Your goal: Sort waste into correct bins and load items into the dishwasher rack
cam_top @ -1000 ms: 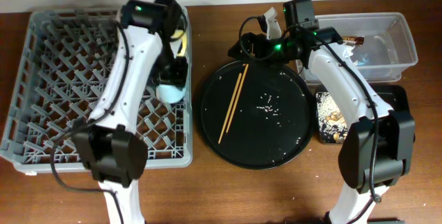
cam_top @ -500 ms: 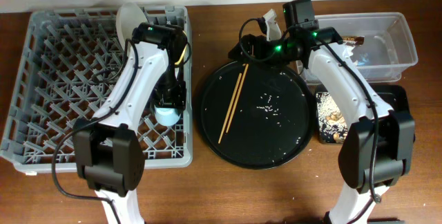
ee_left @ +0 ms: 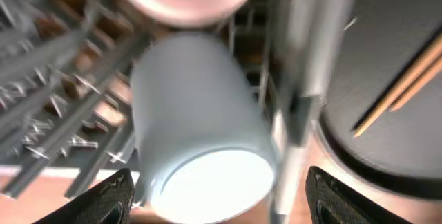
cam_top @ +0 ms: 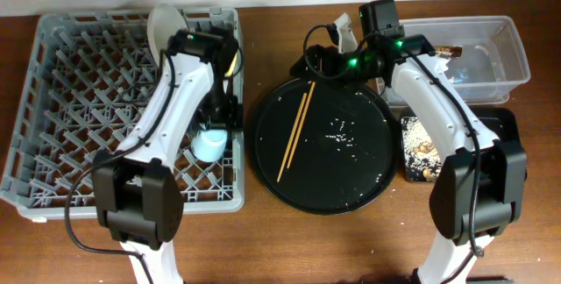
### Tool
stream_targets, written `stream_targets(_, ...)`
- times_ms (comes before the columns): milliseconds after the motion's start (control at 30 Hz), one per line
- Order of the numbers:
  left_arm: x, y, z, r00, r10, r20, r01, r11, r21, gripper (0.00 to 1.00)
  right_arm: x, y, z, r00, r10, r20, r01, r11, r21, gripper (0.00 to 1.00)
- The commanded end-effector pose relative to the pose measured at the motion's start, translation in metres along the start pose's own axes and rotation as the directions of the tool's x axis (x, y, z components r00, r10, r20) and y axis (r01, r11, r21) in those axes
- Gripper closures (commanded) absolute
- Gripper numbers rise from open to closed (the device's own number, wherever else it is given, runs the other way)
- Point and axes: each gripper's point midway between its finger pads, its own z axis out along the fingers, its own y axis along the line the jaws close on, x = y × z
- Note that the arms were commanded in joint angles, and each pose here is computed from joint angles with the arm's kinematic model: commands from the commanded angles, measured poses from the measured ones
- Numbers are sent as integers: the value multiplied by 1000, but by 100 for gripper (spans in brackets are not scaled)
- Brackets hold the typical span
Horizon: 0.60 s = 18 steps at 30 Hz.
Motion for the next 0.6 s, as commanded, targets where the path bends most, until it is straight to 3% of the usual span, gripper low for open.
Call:
stream_targets(0,-30,-6,-64,975,-23,221,9,998,67,20,4,-8,-9,1000,-2,9,1,995,101,5)
stream_targets(100,-55,-14,-115,915,-52,399,-5,990,140,19,19,-38,-11,999,52,-11,-47,957,286,16)
stream_targets(267,-84,-28,-138,850,-106,515,-16,974,225,19,31,-56,-5,998,60,36,-70,841,536,27)
stream_targets(467,-93,-25,-156,809,-128,573,-20,970,244,18,48,-60,29,999,51,18,-50,768,638,28)
stream_targets(567,-95,6,-171,776,-185,602,37,968,250,18,51,-72,45,997,73,11,-63,758,650,31)
